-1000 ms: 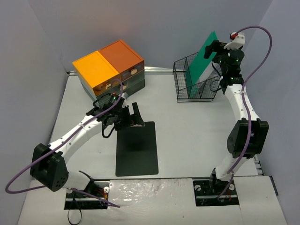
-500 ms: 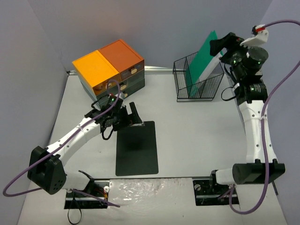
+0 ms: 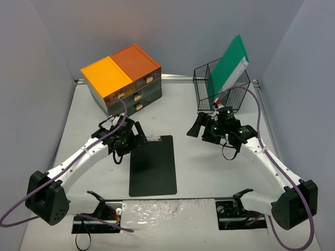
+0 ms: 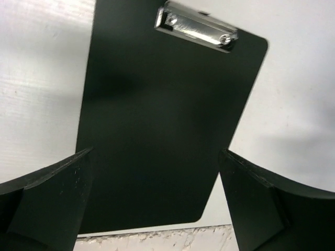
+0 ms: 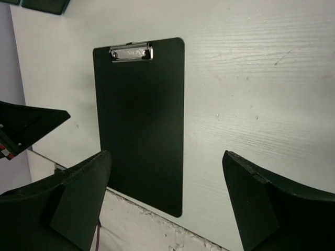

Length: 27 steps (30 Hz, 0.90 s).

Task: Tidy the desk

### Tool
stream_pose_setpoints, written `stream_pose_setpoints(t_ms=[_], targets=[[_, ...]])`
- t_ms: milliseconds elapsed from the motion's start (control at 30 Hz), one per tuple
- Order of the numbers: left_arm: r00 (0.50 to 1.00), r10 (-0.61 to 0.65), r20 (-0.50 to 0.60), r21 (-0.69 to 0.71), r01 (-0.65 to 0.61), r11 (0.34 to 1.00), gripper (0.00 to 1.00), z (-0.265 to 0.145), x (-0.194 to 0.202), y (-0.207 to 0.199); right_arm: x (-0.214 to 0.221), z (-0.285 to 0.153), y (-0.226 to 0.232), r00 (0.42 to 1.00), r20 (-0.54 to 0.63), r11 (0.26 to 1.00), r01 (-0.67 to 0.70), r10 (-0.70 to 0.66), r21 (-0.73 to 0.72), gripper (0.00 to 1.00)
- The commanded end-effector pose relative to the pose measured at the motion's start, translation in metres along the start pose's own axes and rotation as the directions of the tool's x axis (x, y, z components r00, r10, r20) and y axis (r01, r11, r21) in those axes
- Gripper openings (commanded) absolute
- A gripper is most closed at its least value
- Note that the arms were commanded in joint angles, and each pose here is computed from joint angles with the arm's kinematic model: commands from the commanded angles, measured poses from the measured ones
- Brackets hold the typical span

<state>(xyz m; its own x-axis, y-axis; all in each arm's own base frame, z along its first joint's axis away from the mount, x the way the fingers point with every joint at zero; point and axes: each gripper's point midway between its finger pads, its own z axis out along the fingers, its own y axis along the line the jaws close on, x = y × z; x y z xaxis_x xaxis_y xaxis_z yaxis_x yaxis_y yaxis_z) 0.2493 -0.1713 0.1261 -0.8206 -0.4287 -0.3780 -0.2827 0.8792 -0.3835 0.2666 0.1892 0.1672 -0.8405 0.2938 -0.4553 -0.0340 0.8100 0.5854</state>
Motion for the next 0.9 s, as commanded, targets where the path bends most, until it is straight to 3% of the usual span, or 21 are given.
stream_pose_setpoints(t_ms=[0, 233, 367, 400, 467, 567, 867], targets=[[0.981, -0.191, 0.021, -0.005, 0.191, 0.981, 0.97, -0.003, 0.017, 0.02, 0.003, 0.024, 0.032, 0.984, -0.026, 0.983, 0.174, -0.176, -0.05, 0.83], [0.957, -0.27, 0.107, 0.055, 0.265, 0.963, 0.97, -0.025, 0.016, 0.027, -0.015, 0.076, 0.062, 0.858, -0.037, 0.859, 0.512, -0.512, -0.001, 0.8], [0.957, -0.267, 0.111, 0.108, 0.256, 0.961, 0.97, -0.037, 0.011, 0.017, -0.043, 0.098, 0.07, 0.729, -0.02, 0.728, 0.684, -0.684, 0.034, 0.8], [0.957, -0.267, 0.11, 0.109, 0.255, 0.961, 0.97, -0.038, 0.012, 0.017, -0.041, 0.105, 0.066, 0.72, -0.039, 0.72, 0.694, -0.692, 0.036, 0.8], [0.956, -0.271, 0.113, 0.127, 0.256, 0.958, 0.97, -0.044, 0.01, 0.015, -0.042, 0.125, 0.064, 0.641, -0.085, 0.642, 0.766, -0.763, 0.02, 0.81], [0.95, -0.282, 0.132, 0.159, 0.261, 0.952, 0.97, -0.056, 0.006, 0.013, -0.045, 0.149, 0.059, 0.578, -0.136, 0.582, 0.813, -0.805, 0.017, 0.8], [0.946, -0.28, 0.165, 0.213, 0.243, 0.946, 0.97, -0.079, -0.003, 0.008, -0.028, 0.191, 0.061, 0.487, -0.206, 0.506, 0.861, -0.849, -0.049, 0.73]])
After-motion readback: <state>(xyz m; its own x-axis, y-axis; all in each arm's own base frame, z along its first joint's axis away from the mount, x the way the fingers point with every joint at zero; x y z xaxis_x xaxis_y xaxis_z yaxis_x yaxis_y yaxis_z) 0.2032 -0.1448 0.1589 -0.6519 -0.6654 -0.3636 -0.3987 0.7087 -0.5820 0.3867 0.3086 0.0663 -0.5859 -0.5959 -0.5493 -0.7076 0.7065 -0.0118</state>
